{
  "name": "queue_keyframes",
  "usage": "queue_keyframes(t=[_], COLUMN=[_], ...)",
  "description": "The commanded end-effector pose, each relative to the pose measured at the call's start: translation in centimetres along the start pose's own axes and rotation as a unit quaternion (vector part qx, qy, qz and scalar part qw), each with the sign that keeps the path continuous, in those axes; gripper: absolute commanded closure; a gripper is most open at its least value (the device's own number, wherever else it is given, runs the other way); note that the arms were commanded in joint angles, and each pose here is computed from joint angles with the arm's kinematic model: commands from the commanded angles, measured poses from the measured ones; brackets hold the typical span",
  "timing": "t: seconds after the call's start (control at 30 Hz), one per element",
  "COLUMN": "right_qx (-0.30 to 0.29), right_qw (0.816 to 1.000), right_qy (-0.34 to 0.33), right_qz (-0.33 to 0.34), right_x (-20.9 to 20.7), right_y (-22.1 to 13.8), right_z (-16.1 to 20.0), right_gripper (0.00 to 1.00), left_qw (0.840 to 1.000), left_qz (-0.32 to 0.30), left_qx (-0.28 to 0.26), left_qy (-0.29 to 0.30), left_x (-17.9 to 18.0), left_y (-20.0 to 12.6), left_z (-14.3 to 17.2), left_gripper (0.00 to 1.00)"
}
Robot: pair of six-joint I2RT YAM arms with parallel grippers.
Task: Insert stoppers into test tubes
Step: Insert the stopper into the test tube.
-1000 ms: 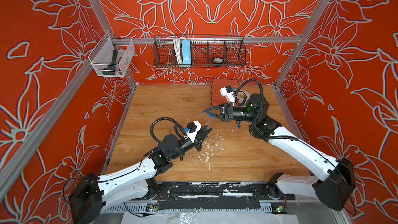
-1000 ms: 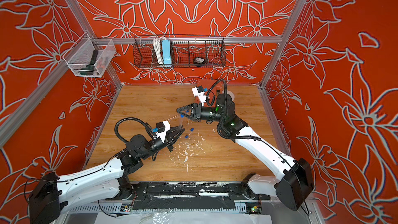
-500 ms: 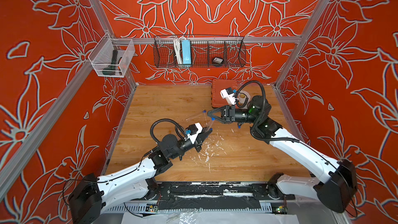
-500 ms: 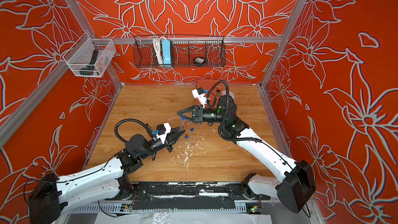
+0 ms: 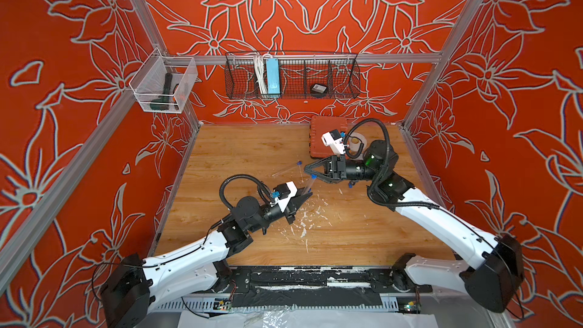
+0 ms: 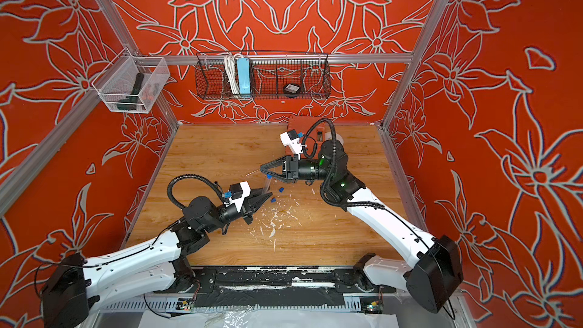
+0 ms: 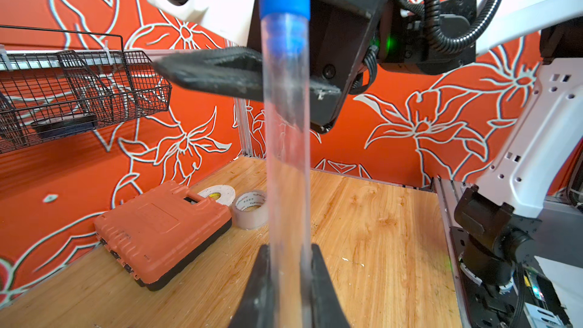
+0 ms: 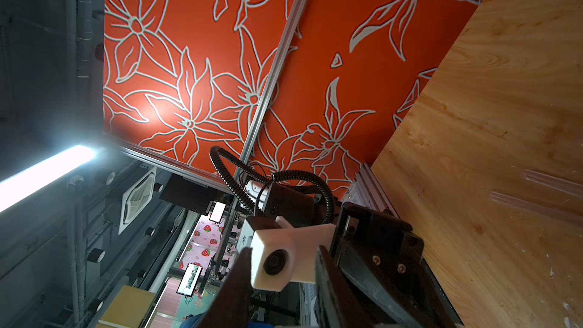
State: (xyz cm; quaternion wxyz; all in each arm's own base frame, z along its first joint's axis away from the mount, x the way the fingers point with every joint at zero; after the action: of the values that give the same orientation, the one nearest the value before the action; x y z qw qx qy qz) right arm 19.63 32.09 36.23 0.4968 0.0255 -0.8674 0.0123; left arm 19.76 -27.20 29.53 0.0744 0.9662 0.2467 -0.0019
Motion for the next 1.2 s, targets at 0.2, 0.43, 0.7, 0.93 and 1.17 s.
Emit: queue_keyframes(t=[0.2, 0.43, 0.7, 0.93, 1.17], right_qx=[0.059, 0.027, 0.034, 0.045, 0.068], right_qw=[0.97, 0.988, 0.981, 0.958, 0.951], right_qy=[0.196, 0.093, -0.013, -0.038, -0.052], right_qz=[0.131, 0.119, 0.193, 0.282, 0.298], right_x=[-10.1, -4.2, -1.2, -3.4, -3.7], right_y=[-0.4, -2.0, -5.5, -7.7, -8.1], right_z=[5.6, -0.1, -2.0, -0.8, -0.3], right_gripper=[0.61, 0.45, 0.35, 0.44, 0.51], left_qw=[0.93, 0.984, 1.0, 0.99, 0.973], left_qz=[0.058, 0.005, -0.021, 0.071, 0.154], left_qx=[-0.34, -0.144, 0.004, 0.012, 0.041], left_qy=[0.131, 0.107, 0.016, -0.118, -0.166], left_x=[-4.6, -1.5, 0.3, -0.2, -1.8], left_y=[-5.7, -1.6, -1.2, -1.7, -1.5], left_z=[-18.7, -8.3, 1.9, 1.8, 2.4], left_gripper=[1.0, 1.0, 1.0, 1.0, 1.0])
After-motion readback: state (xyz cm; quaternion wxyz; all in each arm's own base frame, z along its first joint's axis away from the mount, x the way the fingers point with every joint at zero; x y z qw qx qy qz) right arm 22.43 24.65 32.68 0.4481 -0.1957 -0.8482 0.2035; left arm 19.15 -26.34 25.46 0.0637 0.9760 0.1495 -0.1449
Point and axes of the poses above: each gripper's point midway between its finger pads, its own y axis out along the fingers, its own x axis along the line the jaws close on, z = x × y, the point moved 1 cm from there along -y, back along the fingers, and after that the axes turned 8 degrees about -y, right-handed, at the moved point
